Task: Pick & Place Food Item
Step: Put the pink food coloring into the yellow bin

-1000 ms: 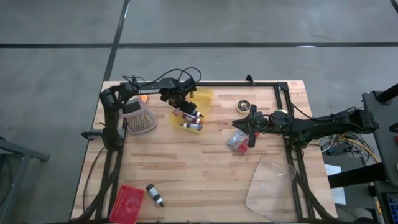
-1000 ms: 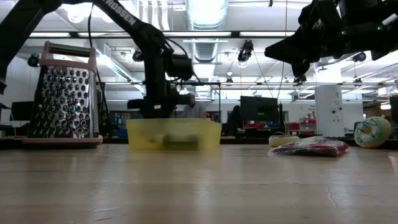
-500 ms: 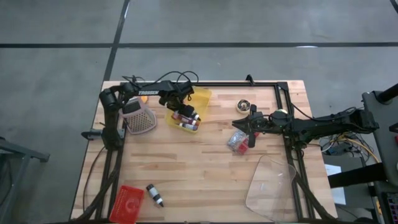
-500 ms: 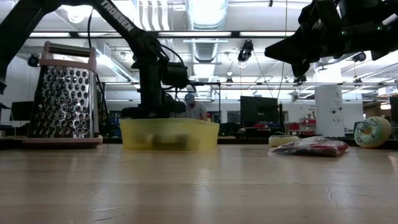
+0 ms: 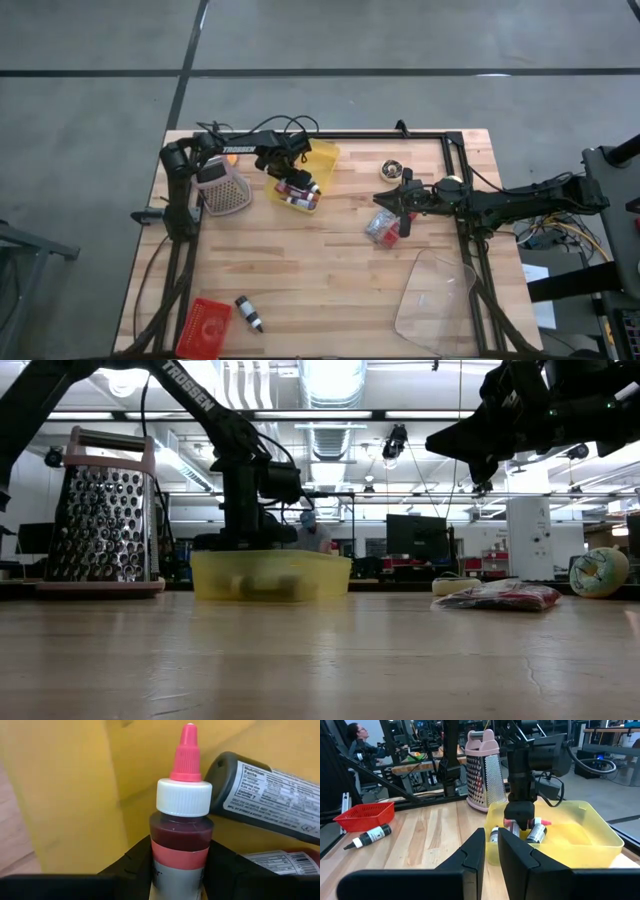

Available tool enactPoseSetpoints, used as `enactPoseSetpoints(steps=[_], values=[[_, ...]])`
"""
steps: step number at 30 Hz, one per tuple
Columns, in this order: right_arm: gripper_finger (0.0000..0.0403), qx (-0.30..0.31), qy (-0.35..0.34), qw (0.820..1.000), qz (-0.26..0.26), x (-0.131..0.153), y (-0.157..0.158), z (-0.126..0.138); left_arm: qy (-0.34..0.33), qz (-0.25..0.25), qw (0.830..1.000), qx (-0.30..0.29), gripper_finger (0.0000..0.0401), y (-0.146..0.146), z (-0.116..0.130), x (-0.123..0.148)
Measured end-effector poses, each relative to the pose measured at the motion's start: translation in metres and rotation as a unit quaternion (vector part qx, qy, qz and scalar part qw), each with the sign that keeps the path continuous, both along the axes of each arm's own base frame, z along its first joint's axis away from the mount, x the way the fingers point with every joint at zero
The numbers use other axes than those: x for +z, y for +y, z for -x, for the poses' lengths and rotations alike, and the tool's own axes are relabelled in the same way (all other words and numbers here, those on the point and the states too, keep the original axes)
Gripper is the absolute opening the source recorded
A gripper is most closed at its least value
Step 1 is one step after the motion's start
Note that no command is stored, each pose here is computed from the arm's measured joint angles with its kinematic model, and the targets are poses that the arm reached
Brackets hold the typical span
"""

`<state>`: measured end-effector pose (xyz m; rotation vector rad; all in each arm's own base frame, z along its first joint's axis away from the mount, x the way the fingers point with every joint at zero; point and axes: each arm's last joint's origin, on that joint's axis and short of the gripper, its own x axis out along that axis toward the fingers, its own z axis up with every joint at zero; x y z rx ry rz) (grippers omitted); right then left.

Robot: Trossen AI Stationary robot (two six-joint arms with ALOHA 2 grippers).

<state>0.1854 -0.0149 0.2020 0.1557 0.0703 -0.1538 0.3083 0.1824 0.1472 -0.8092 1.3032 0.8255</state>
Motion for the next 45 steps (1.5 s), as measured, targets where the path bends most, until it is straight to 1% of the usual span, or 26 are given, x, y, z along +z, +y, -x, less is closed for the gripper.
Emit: enactPoseSetpoints(steps=[20,23,30,36,40,45], values=[[0.0047,0.0,0.0,1.0,0.0,0.0,0.0,0.0,0.0,0.0,1.0,0.002,0.0138,0.0,0.0001,-0.0001],[0.0047,0.0,0.0,1.0,0.0,0.0,0.0,0.0,0.0,0.0,1.0,0.002,0.0152,0.0,0.0001,0.0],[0.0047,0.0,0.0,1.0,0.0,0.0,0.0,0.0,-0.001,-0.003,1.0,0.002,0.0212,0.0002,-0.0002,0.0002],[0.0047,0.0,0.0,1.0,0.0,0.0,0.0,0.0,-0.003,-0.004,1.0,0.002,0.0253,0.0004,-0.0005,0.0004],[0.0047,0.0,0.0,1.0,0.0,0.0,0.0,0.0,-0.003,-0.004,1.0,0.002,0.027,0.0004,-0.0005,0.0004],[0.0047,0.0,0.0,1.0,0.0,0.0,0.0,0.0,-0.003,-0.004,1.0,0.002,0.0273,0.0004,-0.0005,0.0004]])
